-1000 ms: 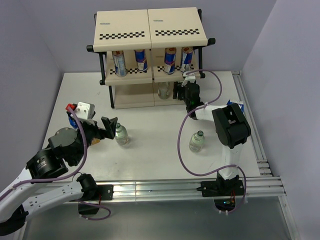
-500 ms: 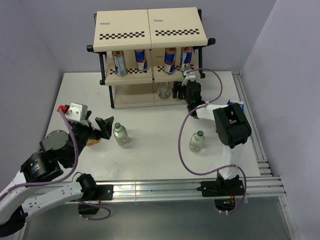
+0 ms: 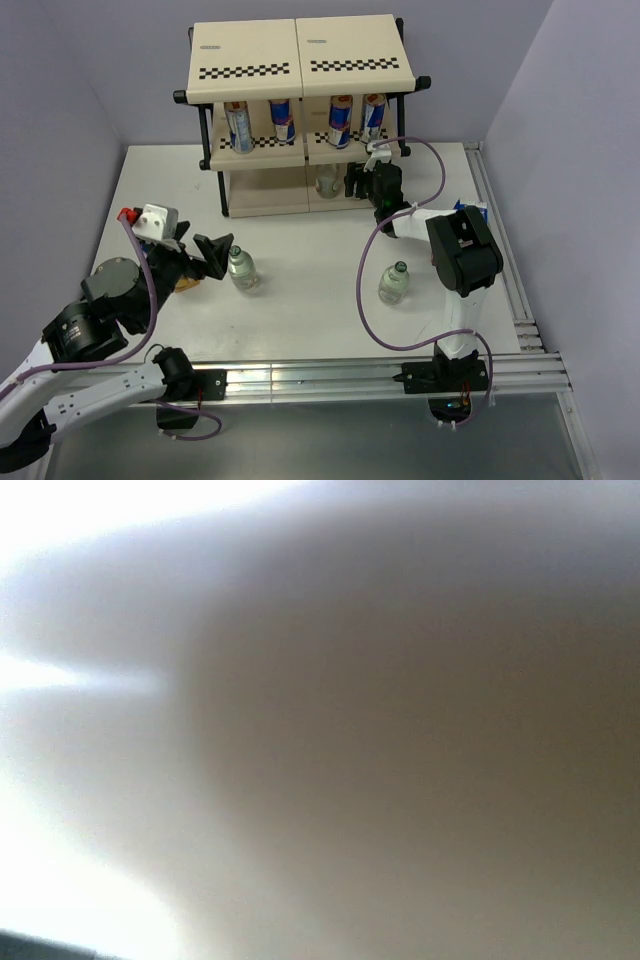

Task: Place and organize the beverage onto the shelf
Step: Adjust the drink.

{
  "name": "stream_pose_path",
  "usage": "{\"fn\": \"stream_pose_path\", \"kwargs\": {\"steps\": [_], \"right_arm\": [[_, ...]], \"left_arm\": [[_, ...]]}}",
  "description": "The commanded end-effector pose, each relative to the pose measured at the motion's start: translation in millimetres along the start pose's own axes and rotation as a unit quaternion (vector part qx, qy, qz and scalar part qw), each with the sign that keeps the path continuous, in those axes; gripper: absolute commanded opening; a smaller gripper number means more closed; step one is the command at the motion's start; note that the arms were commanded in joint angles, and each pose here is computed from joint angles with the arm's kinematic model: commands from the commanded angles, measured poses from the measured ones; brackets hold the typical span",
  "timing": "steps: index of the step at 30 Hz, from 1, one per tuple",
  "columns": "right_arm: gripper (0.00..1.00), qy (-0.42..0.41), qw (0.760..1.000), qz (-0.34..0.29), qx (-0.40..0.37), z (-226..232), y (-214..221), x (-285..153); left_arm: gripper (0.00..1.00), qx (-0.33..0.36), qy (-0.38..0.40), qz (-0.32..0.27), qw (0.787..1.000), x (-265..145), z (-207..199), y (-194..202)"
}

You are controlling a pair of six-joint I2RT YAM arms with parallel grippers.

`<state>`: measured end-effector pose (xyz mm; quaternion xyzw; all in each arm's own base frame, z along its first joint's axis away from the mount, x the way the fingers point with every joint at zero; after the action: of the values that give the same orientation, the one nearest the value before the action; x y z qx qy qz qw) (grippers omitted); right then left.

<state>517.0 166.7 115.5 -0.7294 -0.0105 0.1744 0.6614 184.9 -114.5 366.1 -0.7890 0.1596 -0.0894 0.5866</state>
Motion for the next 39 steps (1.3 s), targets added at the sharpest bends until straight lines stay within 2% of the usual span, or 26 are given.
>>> {"fn": "stream_pose_path", "kwargs": {"steps": [1,4,7,9,11,18,26,30,31,33,39], "right_arm": [[0.2,0.014,0.996,-0.078,0.042,-9.7,-58.9,-4.5],[0.19,0.026,0.995,-0.075,0.055,-12.7,-57.5,-6.5],[0.24,0.037,0.995,-0.071,0.063,-16.3,-57.4,-6.0],[0.28,0.041,0.996,-0.047,0.066,-17.4,-53.8,0.6],[0.28,0.044,0.997,-0.021,0.066,-18.2,-45.0,4.4],[0.31,0.045,0.996,-0.017,0.072,-18.7,-41.9,-2.6],[0.29,0.035,0.996,-0.039,0.073,-16.5,-44.0,-15.5],[0.26,0.013,0.997,-0.048,0.064,-10.7,-45.3,-20.7],[0.19,0.01,0.997,-0.05,0.064,-9.0,-46.9,-22.6],[0.13,0.001,0.997,-0.046,0.066,-5.9,-42.3,-26.2],[0.07,-0.048,0.995,-0.046,0.074,10.7,-39.0,-39.9]], "left_arm": [[0.99,-0.051,0.038,-0.005,0.998,1.2,-21.5,-14.4],[0.99,-0.072,0.03,0.014,0.997,10.0,-27.4,-4.2],[1.0,-0.071,0.038,0.036,0.996,17.3,-35.9,7.1],[1.0,-0.071,0.041,0.041,0.996,18.7,-38.1,9.5],[0.99,-0.071,0.04,0.04,0.996,18.2,-37.7,8.7],[1.0,-0.082,0.045,0.014,0.996,8.3,-33.1,-7.4],[1.0,-0.086,0.045,0.016,0.995,10.3,-34.0,-4.8],[1.0,-0.103,0.048,0.021,0.993,17.0,-41.3,-0.3],[0.99,-0.111,0.057,0.019,0.992,18.1,-45.5,-0.8],[1.0,-0.124,0.074,0.016,0.989,24.7,-56.1,1.1],[0.99,-0.124,0.088,0.024,0.988,46.7,-76.0,9.1]]}}
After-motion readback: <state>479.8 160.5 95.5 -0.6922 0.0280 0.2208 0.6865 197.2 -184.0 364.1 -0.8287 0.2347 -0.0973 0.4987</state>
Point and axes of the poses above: each gripper's point midway between its finger pads, its own x axis out along the fingers, its own z axis along the line the jaws close on, y = z × x, the point moved 1 cm from there along -x, back along the fingers, and after that the axes turned 10 degrees about -x, right-handed, at the moved point
